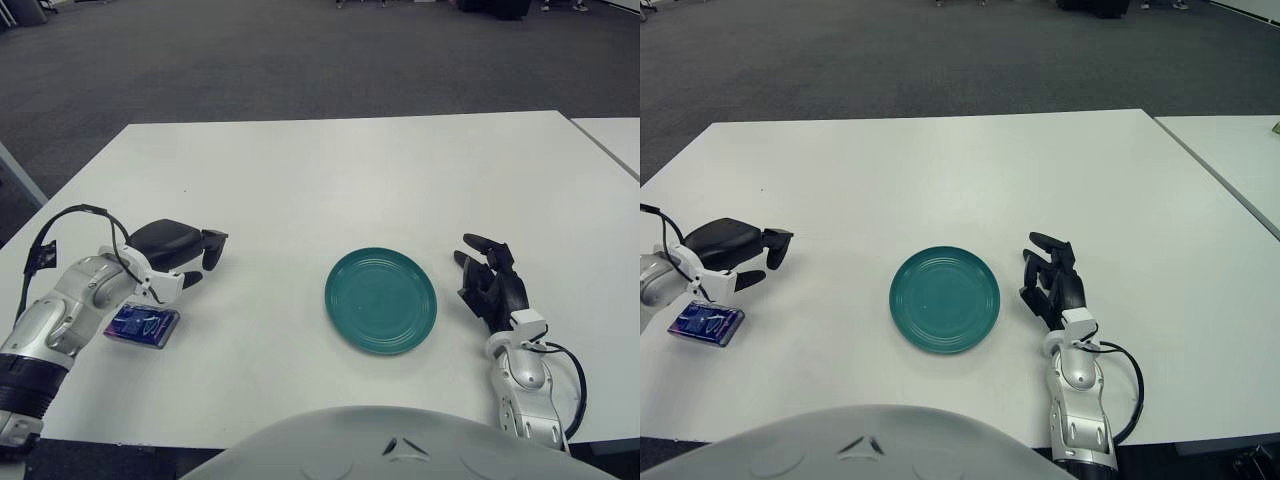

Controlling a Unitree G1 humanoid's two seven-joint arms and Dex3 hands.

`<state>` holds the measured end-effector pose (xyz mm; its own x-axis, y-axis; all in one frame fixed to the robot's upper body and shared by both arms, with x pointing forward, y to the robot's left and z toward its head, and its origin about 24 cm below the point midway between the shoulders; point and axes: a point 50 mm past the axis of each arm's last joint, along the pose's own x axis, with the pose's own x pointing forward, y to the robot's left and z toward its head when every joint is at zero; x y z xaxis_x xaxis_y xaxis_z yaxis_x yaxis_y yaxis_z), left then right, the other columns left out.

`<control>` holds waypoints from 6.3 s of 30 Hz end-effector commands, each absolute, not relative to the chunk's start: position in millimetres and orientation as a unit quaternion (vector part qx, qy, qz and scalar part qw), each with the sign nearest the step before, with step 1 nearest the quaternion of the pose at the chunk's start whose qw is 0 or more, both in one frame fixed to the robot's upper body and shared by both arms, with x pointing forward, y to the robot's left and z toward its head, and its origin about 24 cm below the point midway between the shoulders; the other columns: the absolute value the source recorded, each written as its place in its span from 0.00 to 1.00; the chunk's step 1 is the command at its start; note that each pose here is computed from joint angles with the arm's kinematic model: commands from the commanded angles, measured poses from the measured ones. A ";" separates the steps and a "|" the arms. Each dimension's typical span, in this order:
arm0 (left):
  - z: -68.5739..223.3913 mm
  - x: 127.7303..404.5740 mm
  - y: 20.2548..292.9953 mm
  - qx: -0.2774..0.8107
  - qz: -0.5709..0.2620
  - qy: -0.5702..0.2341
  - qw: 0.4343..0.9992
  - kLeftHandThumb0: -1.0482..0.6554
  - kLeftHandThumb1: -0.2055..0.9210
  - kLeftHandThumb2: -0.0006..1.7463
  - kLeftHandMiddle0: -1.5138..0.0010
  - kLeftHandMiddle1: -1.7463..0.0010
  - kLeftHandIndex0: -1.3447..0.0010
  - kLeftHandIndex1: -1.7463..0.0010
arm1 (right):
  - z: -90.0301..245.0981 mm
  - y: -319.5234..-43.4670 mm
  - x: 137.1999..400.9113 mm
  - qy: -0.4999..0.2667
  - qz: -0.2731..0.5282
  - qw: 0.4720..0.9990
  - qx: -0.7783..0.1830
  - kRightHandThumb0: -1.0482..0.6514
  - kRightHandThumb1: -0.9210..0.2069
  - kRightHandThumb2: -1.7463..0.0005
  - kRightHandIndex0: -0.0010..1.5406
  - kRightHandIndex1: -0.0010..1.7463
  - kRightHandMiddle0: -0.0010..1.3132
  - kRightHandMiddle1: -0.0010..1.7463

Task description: Put the gum into the plate.

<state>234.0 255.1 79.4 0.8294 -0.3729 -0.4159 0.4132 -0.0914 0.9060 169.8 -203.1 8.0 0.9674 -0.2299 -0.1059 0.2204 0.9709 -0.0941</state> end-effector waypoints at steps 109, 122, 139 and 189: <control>-18.9 199.1 303.9 0.681 -0.302 0.117 0.657 0.00 1.00 0.04 0.88 0.97 1.00 0.62 | 0.8 -244.8 169.2 0.107 -0.112 0.987 -0.041 0.11 0.00 0.51 0.22 0.30 0.00 0.60; -17.9 207.3 301.8 0.682 -0.269 0.063 0.677 0.00 1.00 0.07 0.82 0.94 1.00 0.45 | 2.0 -252.7 175.8 0.101 -0.107 0.988 -0.049 0.11 0.00 0.51 0.20 0.28 0.00 0.62; 8.8 217.1 306.6 0.669 -0.265 0.027 0.694 0.05 0.99 0.06 0.78 0.90 1.00 0.32 | 4.2 -251.1 178.5 0.100 -0.105 0.988 -0.052 0.11 0.00 0.50 0.20 0.27 0.00 0.58; 99.3 146.4 335.6 0.672 0.111 0.157 0.715 0.18 1.00 0.39 0.72 0.43 0.86 0.28 | 2.0 -243.5 169.7 0.096 -0.093 0.990 -0.051 0.13 0.00 0.52 0.22 0.27 0.00 0.62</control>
<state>150.5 336.0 101.6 0.9389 0.3320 -0.0911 0.0747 0.0619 0.9953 176.1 -243.0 11.6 0.9748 -0.1908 -0.1161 0.1759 0.9762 -0.1271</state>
